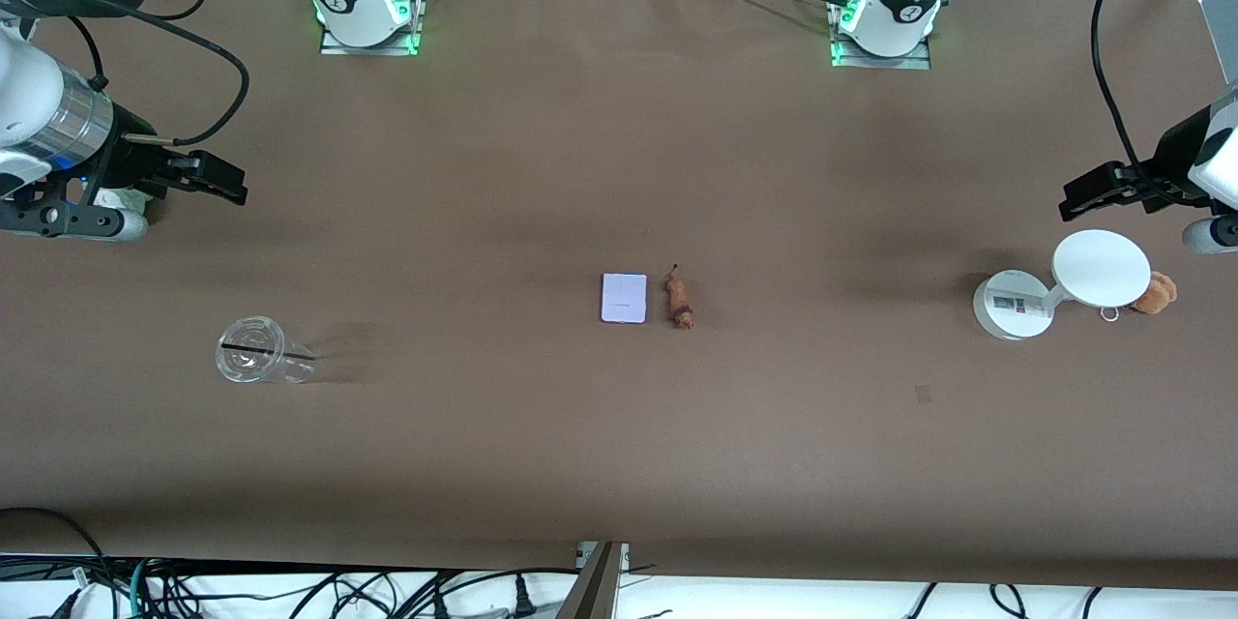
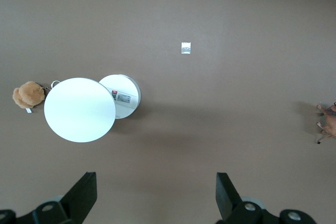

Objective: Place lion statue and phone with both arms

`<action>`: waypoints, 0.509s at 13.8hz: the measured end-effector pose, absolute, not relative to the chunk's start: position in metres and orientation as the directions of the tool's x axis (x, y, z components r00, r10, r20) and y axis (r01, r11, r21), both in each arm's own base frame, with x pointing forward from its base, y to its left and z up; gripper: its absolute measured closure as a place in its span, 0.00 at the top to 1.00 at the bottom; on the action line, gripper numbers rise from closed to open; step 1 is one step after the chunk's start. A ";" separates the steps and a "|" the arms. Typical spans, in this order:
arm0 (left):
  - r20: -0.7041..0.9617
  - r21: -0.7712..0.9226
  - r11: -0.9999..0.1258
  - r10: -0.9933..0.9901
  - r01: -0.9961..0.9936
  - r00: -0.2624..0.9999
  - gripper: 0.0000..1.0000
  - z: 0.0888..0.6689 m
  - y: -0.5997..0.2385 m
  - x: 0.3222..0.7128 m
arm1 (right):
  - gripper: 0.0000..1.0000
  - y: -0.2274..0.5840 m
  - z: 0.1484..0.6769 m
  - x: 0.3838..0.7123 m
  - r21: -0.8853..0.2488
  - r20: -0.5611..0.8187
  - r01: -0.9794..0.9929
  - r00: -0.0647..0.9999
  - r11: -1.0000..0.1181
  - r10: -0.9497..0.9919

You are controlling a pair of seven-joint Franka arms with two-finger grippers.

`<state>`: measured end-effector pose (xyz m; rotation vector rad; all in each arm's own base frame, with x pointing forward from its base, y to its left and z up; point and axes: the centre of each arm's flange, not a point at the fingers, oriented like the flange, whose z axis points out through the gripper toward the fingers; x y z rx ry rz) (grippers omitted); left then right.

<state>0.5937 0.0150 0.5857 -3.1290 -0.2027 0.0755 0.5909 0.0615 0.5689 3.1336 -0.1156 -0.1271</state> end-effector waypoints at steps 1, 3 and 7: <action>-0.048 -0.008 -0.992 0.129 0.129 0.991 1.00 0.586 0.015 0.594 | 1.00 0.062 0.569 0.591 0.006 -0.080 -0.072 0.994 -0.997 -0.073; -0.048 -0.008 -0.992 0.129 0.129 0.991 1.00 0.586 0.015 0.594 | 1.00 0.066 0.572 0.590 0.004 -0.071 -0.066 0.995 -0.998 -0.066; -0.048 -0.008 -0.992 0.129 0.129 0.990 1.00 0.586 0.015 0.594 | 1.00 0.076 0.580 0.591 -0.002 -0.029 -0.047 0.998 -0.999 -0.047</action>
